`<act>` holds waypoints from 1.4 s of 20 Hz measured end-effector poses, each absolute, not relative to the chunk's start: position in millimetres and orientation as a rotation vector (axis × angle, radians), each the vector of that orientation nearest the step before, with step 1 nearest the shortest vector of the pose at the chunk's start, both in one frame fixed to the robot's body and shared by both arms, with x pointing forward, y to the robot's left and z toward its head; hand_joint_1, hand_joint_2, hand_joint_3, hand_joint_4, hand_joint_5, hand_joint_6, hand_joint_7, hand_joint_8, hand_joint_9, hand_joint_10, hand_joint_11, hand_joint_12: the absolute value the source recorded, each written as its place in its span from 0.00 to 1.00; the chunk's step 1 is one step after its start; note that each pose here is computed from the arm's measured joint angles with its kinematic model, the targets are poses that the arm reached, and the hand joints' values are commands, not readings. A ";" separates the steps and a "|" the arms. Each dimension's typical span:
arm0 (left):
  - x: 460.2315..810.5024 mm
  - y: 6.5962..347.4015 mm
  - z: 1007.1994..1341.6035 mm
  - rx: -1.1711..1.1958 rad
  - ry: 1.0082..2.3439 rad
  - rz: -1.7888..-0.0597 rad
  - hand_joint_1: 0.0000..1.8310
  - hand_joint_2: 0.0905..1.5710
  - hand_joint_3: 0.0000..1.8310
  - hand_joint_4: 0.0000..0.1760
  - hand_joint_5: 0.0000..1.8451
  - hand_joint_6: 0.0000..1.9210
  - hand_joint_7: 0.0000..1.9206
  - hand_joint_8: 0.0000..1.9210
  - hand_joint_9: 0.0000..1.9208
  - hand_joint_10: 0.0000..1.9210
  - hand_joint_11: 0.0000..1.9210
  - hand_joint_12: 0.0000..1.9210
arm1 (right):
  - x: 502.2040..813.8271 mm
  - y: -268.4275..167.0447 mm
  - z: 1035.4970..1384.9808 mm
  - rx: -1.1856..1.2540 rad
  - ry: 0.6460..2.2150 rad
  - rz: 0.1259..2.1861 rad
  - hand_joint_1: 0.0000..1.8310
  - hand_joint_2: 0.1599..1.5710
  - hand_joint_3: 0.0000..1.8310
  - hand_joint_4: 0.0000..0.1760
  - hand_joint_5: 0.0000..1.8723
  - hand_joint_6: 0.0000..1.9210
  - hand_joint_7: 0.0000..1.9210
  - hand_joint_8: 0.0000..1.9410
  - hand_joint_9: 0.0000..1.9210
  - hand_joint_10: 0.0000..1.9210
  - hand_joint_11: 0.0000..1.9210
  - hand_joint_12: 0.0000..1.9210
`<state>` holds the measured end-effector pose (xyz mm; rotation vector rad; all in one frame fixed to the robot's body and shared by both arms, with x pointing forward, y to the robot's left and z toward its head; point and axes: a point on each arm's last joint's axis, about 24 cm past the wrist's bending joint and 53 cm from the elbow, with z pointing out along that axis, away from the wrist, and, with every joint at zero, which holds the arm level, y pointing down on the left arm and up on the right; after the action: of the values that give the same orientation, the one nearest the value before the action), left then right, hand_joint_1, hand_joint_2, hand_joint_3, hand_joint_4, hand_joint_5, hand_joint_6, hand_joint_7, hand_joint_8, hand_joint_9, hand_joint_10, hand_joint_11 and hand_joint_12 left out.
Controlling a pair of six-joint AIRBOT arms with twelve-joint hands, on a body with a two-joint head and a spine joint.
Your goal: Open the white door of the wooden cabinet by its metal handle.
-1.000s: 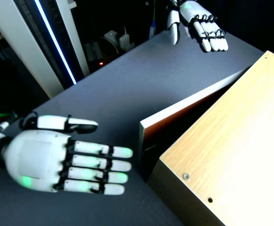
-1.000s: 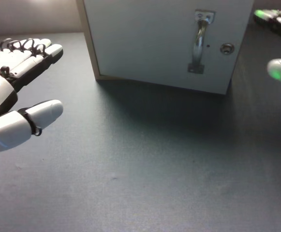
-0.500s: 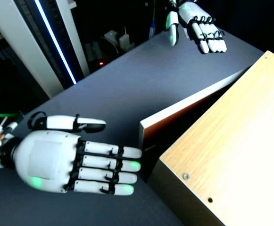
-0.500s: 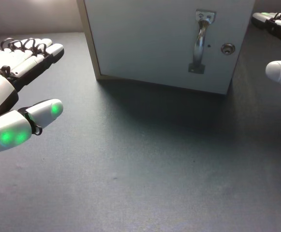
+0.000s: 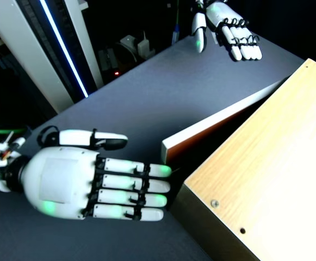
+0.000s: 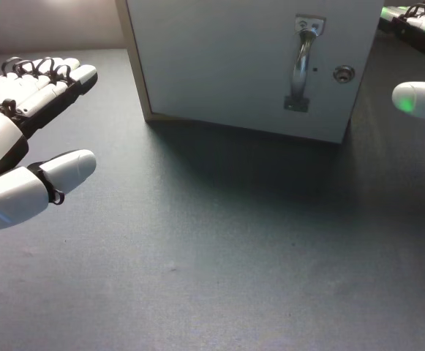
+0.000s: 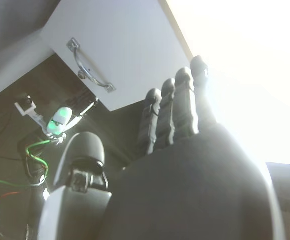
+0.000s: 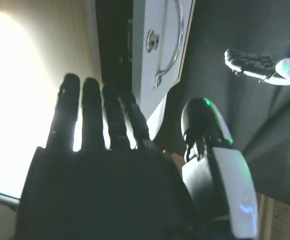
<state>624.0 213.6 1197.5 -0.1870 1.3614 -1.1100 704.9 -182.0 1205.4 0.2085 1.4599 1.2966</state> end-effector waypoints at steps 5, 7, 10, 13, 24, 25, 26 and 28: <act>624.0 213.7 1197.8 -0.188 1.360 -1.111 0.00 0.92 0.00 0.00 0.04 0.00 0.02 0.00 0.02 0.00 0.00 0.08 | 703.4 -176.6 1206.9 0.199 1.461 1.306 0.08 0.88 0.00 0.00 0.00 0.00 0.00 0.00 0.00 0.00 0.00 0.00; 623.9 214.0 1198.6 -0.191 1.356 -1.115 0.00 0.91 0.00 0.00 0.04 0.00 0.02 0.00 0.02 0.00 0.01 0.09 | 699.3 -170.4 1205.5 0.190 1.467 1.318 0.06 0.87 0.00 0.00 0.00 0.00 0.00 0.00 0.00 0.00 0.00 0.00; 623.7 213.8 1198.6 -0.192 1.356 -1.118 0.00 0.92 0.00 0.00 0.04 0.00 0.02 0.00 0.02 0.00 0.00 0.09 | 686.8 -154.6 1207.4 0.154 1.463 1.363 0.14 0.89 0.00 0.00 0.00 0.00 0.00 0.00 0.00 0.00 0.00 0.00; 623.5 214.5 1198.9 -0.193 1.354 -1.118 0.00 0.93 0.00 0.00 0.04 0.00 0.02 0.00 0.02 0.00 0.00 0.09 | 672.0 -139.1 1209.4 0.107 1.463 1.405 0.16 0.87 0.00 0.00 0.00 0.00 0.00 0.00 0.00 0.00 0.00 0.00; 622.8 220.2 1200.2 -0.211 1.337 -1.112 0.00 0.94 0.00 0.00 0.03 0.00 0.01 0.00 0.01 0.00 0.00 0.06 | 631.9 -124.7 1221.7 -0.001 1.440 1.484 0.03 0.86 0.00 0.00 0.00 0.00 0.00 0.00 0.00 0.00 0.00 0.00; 622.7 220.3 1200.7 -0.210 1.336 -1.112 0.00 0.94 0.00 0.00 0.03 0.00 0.01 0.00 0.01 0.00 0.00 0.06 | 629.5 -122.2 1221.8 -0.002 1.440 1.493 0.03 0.87 0.00 0.00 0.00 0.00 0.00 0.00 0.00 0.00 0.00 0.00; 622.7 220.2 1200.8 -0.210 1.336 -1.113 0.00 0.94 0.00 0.00 0.03 0.00 0.02 0.00 0.01 0.00 0.00 0.06 | 626.9 -119.6 1220.9 -0.017 1.445 1.498 0.02 0.88 0.00 0.00 0.00 0.00 0.00 0.00 0.00 0.00 0.00 0.00; 622.6 220.7 1200.2 -0.211 1.337 -1.111 0.00 0.94 0.00 0.00 0.03 0.00 0.01 0.00 0.01 0.00 0.00 0.06 | 621.2 -113.7 1217.8 -0.053 1.462 1.508 0.07 0.89 0.00 0.00 0.00 0.00 0.00 0.00 0.00 0.00 0.00 0.00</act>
<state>622.6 220.7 1200.2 -0.2112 1.3371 -1.1110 621.2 -113.7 1217.8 -0.0529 1.4616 1.5083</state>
